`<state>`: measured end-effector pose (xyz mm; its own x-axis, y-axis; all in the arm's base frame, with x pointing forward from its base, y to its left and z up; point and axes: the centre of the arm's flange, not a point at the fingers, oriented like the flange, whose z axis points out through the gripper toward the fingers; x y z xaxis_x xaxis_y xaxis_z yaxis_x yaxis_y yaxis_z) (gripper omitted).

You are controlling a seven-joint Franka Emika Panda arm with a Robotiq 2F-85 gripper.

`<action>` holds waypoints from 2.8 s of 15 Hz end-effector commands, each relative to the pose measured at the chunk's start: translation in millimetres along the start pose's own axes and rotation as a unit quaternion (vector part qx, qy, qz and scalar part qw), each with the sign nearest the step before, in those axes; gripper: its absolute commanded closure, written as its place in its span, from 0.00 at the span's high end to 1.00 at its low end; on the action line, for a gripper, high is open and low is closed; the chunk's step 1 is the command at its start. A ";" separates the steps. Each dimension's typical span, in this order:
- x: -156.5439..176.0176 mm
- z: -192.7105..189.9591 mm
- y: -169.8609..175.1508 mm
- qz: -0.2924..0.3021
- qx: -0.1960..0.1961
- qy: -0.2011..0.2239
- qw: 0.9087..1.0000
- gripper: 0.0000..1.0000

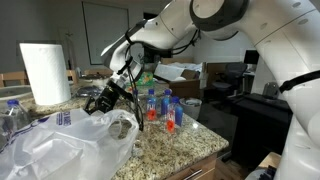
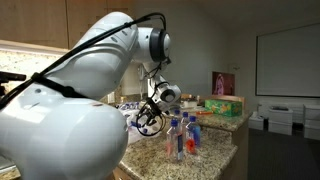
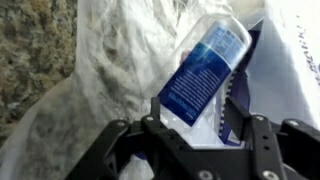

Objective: Put the bottles in the plastic

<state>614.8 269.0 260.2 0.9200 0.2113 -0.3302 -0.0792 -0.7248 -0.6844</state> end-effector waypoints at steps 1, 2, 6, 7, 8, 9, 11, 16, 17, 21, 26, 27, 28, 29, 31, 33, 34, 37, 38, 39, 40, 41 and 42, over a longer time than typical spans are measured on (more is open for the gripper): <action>-15.7 -39.0 -15.8 0.001 -0.017 0.053 0.998 0.98; -20.1 -51.1 -21.8 -0.003 -0.021 0.072 0.997 0.99; -39.1 -98.3 -40.7 -0.022 -0.042 0.148 0.988 1.00; -47.0 -109.5 -34.5 -0.021 -0.048 0.182 0.982 1.00; -53.1 -120.5 -35.6 -0.020 -0.055 0.212 0.976 1.00; -62.5 -132.1 -35.8 -0.022 -0.062 0.240 0.968 1.00; -80.3 -149.5 -38.4 -0.021 -0.088 0.291 0.952 1.00; -117.3 -168.4 -39.8 -0.020 -0.172 0.399 0.901 1.00; -123.6 -170.5 -39.1 -0.015 -0.193 0.413 0.890 1.00; -129.3 -171.2 -22.7 0.022 -0.280 0.441 0.853 1.00; -126.0 -178.6 7.0 0.070 -0.359 0.437 0.822 1.00; -125.3 -176.8 4.1 0.070 -0.362 0.436 0.821 1.00; -125.3 -173.4 0.2 0.069 -0.364 0.433 0.822 1.00; -126.4 -169.3 -6.9 0.063 -0.363 0.430 0.824 1.00; -128.1 -161.7 -17.8 0.051 -0.362 0.426 0.828 1.00; -127.6 -157.3 -25.8 0.045 -0.360 0.421 0.832 1.00; -126.6 -155.6 -27.5 0.044 -0.359 0.417 0.834 1.00; -121.4 -153.7 -23.8 0.051 -0.357 0.404 0.841 0.73; -120.4 -154.3 -21.6 0.055 -0.356 0.403 0.842 0.67; -119.0 -154.9 -19.3 0.059 -0.355 0.401 0.842 0.60; -117.8 -155.8 -17.4 0.063 -0.355 0.401 0.842 0.53; -116.0 -156.6 -15.4 0.065 -0.354 0.400 0.843 0.47; -114.3 -157.4 -13.5 0.068 -0.353 0.399 0.843 0.39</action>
<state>564.6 155.5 409.3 0.9022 -0.1913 0.3865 -0.1999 -0.9796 -0.0183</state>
